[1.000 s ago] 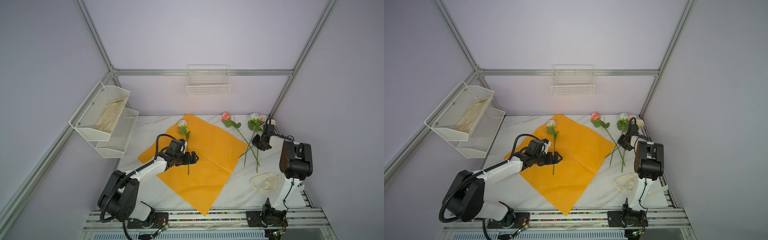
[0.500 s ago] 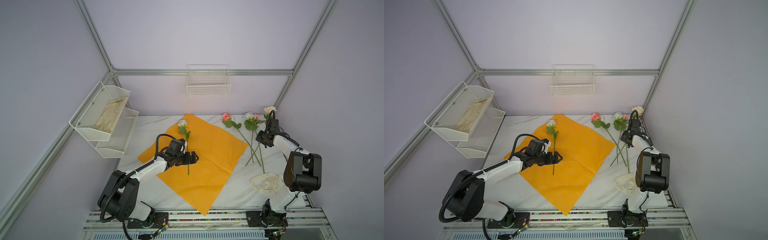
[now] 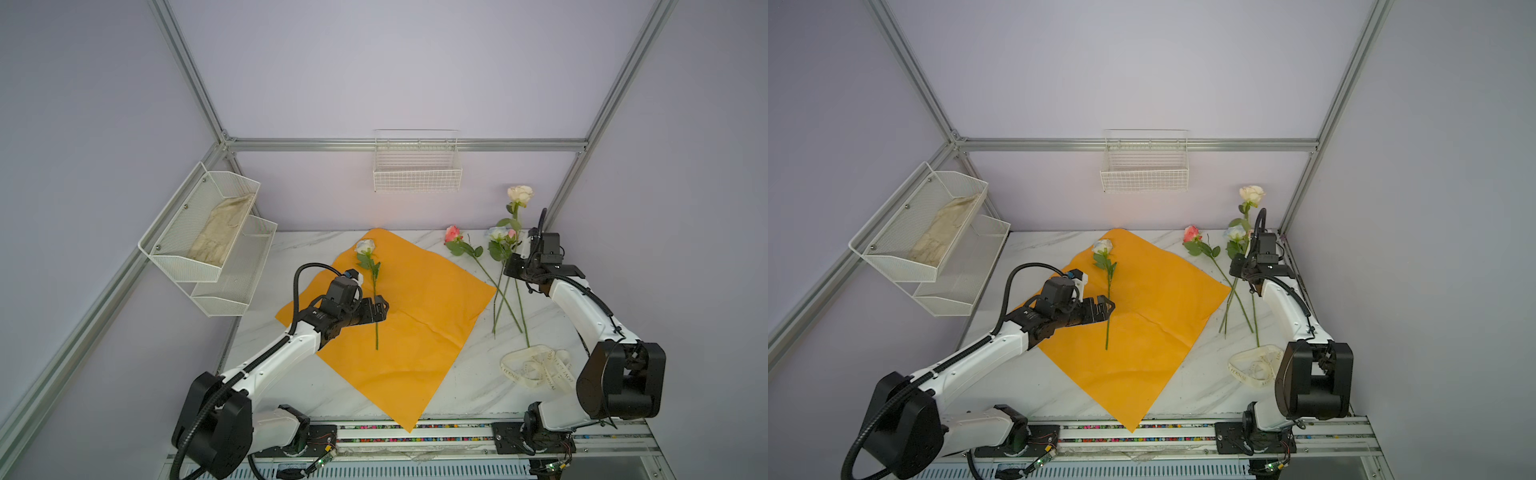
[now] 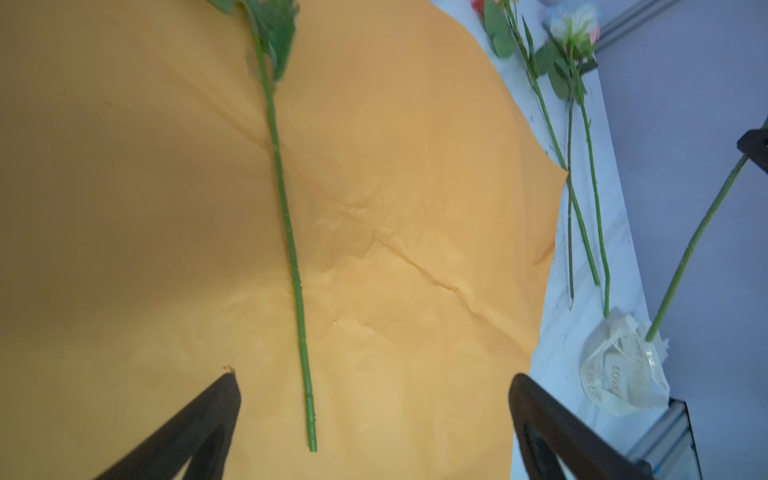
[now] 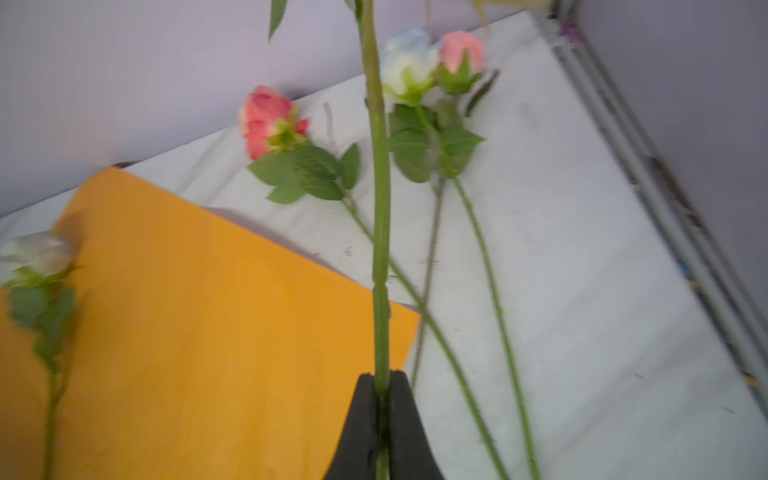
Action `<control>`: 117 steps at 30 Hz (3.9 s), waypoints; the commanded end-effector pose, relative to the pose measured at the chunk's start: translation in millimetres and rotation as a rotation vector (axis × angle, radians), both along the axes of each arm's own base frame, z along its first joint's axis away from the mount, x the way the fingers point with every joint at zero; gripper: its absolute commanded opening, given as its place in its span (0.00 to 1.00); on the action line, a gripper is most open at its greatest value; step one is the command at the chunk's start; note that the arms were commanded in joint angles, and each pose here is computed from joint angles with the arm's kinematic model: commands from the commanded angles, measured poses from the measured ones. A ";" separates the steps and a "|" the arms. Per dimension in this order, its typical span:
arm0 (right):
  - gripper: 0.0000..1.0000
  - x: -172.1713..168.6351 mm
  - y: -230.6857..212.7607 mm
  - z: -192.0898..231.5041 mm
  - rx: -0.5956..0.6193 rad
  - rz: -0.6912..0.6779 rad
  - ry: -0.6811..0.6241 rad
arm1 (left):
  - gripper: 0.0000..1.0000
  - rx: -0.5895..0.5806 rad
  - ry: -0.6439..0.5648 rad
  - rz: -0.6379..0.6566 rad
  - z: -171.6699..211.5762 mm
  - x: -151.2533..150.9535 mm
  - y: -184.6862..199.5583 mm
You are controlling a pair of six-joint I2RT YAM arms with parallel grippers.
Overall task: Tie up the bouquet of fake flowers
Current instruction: 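Carry the second white rose onto the paper beside the first and release, then return the right gripper to the roses and grasp a third white rose stem, then lay the third white rose beside the others with the right gripper while the left shifts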
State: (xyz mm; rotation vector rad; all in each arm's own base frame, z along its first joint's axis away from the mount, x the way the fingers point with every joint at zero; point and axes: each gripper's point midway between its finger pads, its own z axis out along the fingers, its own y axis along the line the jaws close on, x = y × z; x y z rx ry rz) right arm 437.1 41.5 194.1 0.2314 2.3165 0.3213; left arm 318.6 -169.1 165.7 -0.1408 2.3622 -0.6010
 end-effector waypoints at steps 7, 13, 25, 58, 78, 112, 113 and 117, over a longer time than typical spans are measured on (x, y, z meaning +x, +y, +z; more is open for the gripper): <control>0.00 -1.4 225.7 -71.0 0.242 0.450 0.213 | 1.00 0.149 -0.150 0.446 30.4 -34.5 119.2; 0.01 15.3 291.9 -107.3 0.239 0.498 0.261 | 1.00 0.123 -0.137 0.476 20.5 -51.3 131.9; 0.03 9.8 329.6 -144.3 0.256 0.426 0.339 | 1.00 0.114 -0.094 0.450 9.8 -48.2 124.4; 0.46 19.0 35.8 -77.9 0.046 -0.100 0.171 | 1.00 -0.222 -0.088 -0.099 13.5 -11.0 -8.4; 0.41 34.8 -119.2 -150.2 -0.170 -0.268 0.362 | 1.00 -0.188 0.061 -0.313 -15.6 4.5 -97.9; 0.00 25.1 16.2 -2.9 0.230 0.073 0.032 | 1.00 -0.030 -0.075 -0.012 31.2 4.3 -26.5; 0.00 21.7 34.9 -4.4 0.248 0.099 0.039 | 1.00 0.006 -0.079 0.059 30.5 2.9 -9.0; 0.00 10.3 130.5 -11.6 0.359 0.186 0.062 | 1.00 0.046 -0.065 0.276 27.2 -9.3 57.1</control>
